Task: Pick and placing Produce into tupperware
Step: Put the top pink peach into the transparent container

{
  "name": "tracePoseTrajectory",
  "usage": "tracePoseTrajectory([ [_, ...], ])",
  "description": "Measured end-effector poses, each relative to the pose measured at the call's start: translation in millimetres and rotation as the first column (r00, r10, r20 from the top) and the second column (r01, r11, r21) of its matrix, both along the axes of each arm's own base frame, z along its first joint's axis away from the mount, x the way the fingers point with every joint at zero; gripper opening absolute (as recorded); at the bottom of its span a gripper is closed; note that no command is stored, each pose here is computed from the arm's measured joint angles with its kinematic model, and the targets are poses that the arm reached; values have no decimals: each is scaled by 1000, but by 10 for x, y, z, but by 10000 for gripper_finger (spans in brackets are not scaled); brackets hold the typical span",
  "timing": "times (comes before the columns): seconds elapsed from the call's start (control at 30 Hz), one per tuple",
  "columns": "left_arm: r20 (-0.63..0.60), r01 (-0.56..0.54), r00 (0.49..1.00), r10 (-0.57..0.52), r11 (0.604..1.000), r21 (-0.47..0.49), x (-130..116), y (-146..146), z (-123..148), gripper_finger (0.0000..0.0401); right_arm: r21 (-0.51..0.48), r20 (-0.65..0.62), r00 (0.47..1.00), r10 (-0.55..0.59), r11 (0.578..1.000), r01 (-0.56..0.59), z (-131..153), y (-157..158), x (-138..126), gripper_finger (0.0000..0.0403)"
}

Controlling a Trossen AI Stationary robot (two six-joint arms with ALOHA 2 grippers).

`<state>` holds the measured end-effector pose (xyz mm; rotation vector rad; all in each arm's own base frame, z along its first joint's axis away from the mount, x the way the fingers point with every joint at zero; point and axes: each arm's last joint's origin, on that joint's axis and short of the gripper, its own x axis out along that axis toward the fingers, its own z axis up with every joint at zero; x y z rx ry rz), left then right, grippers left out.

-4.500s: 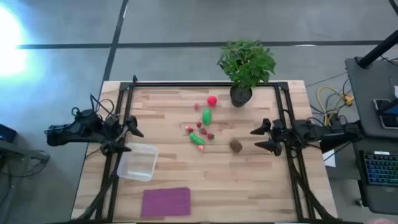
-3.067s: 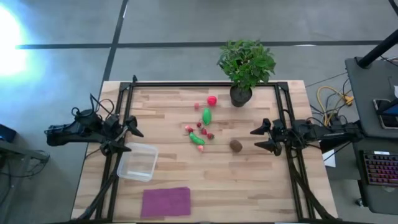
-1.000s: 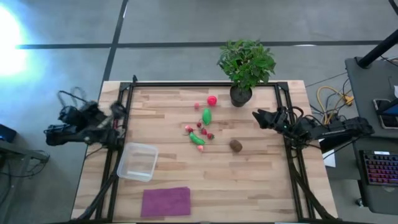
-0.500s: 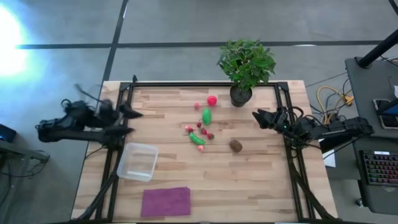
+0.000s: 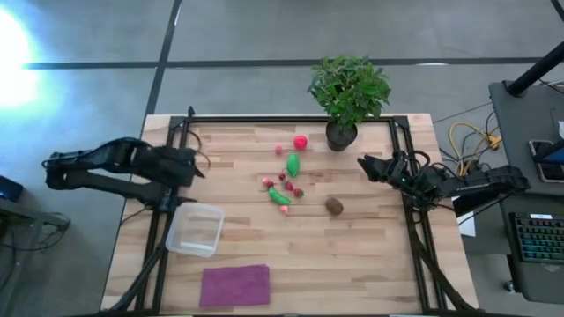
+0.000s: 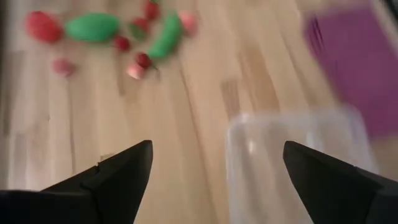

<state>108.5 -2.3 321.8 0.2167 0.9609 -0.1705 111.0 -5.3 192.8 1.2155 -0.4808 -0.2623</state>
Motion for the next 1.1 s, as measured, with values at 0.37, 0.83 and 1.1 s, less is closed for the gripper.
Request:
tracePoseTrajectory([
  [0.37, -255, -226, 945, 207, 973, -50, 387, 6, -392, 345, -21, -16, 1000, -5, 1000, 5, -5, 0, 1, 325],
  [0.83, -509, -285, 825, 247, 958, 2, 718, -18, -733, 345, -17, -33, 999, -2, 1000, 2, -23, 1, 9, 325],
  [1.1, -455, -288, 844, 283, 956, 60, 813, -16, -773, 345, -21, -35, 999, -2, 1000, 1, -24, 1, 9, 325],
])
